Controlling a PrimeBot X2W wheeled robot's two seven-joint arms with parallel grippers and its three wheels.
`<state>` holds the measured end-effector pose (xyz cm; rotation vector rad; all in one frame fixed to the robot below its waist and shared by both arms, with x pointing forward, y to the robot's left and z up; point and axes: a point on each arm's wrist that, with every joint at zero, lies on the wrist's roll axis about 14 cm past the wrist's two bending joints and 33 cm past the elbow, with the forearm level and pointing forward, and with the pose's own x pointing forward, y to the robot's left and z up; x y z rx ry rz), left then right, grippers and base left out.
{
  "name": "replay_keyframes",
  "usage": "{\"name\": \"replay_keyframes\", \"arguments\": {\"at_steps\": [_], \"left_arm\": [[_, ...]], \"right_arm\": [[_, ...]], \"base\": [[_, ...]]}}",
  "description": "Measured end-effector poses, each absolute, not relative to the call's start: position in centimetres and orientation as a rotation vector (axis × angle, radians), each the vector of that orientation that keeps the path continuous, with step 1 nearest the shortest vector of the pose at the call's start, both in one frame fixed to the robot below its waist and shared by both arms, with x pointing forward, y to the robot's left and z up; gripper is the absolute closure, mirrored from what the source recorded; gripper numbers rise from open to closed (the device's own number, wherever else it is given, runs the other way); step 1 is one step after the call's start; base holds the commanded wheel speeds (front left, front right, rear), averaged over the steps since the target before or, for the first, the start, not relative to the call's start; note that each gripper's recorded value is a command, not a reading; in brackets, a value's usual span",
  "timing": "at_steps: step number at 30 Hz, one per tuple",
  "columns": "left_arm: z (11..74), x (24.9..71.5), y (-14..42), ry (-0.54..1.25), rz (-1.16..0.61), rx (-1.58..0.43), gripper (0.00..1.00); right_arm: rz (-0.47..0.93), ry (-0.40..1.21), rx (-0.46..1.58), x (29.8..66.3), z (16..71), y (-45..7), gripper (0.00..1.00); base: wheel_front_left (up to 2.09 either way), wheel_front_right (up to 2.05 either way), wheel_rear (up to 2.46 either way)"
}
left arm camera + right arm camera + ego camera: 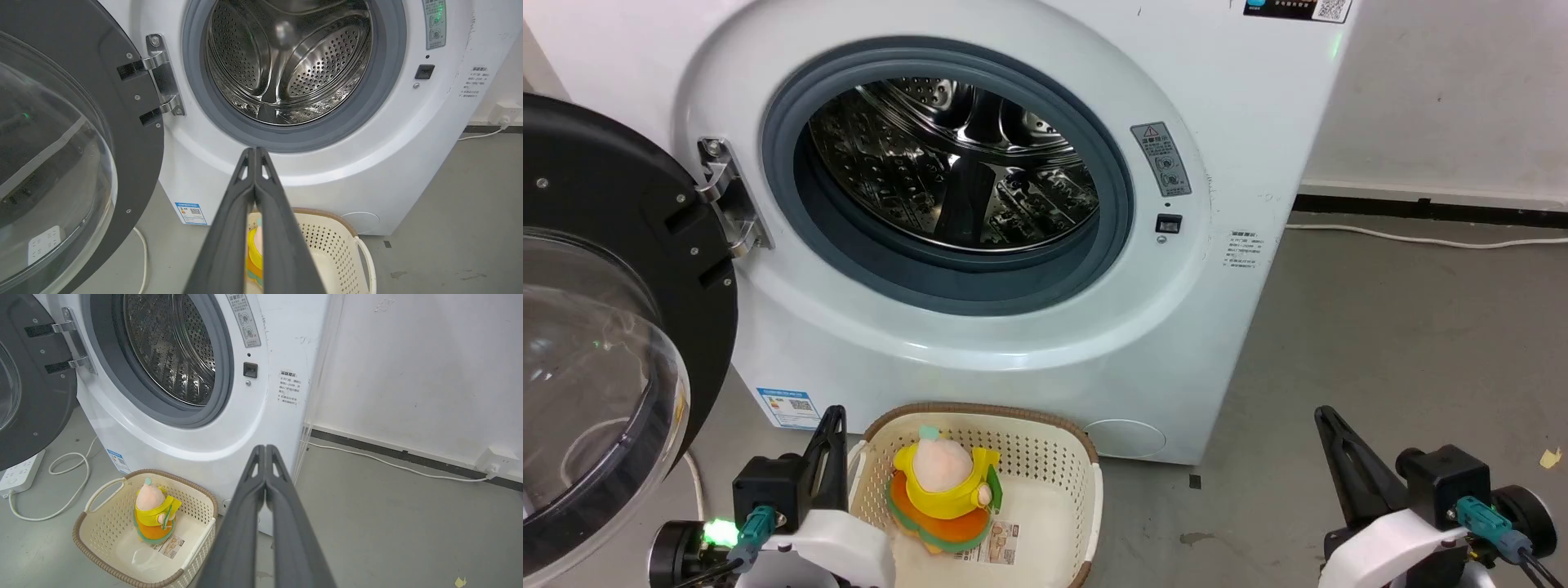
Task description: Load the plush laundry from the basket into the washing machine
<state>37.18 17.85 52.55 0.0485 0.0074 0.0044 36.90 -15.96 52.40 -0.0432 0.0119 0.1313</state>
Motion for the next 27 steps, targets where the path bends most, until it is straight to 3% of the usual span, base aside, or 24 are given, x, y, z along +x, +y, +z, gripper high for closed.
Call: {"name": "replay_keyframes", "arguments": {"at_steps": [7,8,27], "left_arm": [[52.5,37.2,17.9,0.008,0.006,0.049,1.0],[52.5,37.2,17.9,0.008,0.005,0.049,0.0],[50.6,37.9,16.2,0.046,-0.038,0.047,0.0]], "right_arm": [[0.132,0.012,-0.043,36.9,52.4,-15.9,1.0],[0.132,0.012,-0.043,36.9,52.4,-15.9,0.0],[0.112,0.014,-0.014,37.1,51.6,-16.6,0.0]], "base": [[0.0,0.0,0.0],[0.0,0.0,0.0],[0.0,0.0,0.0]]}}
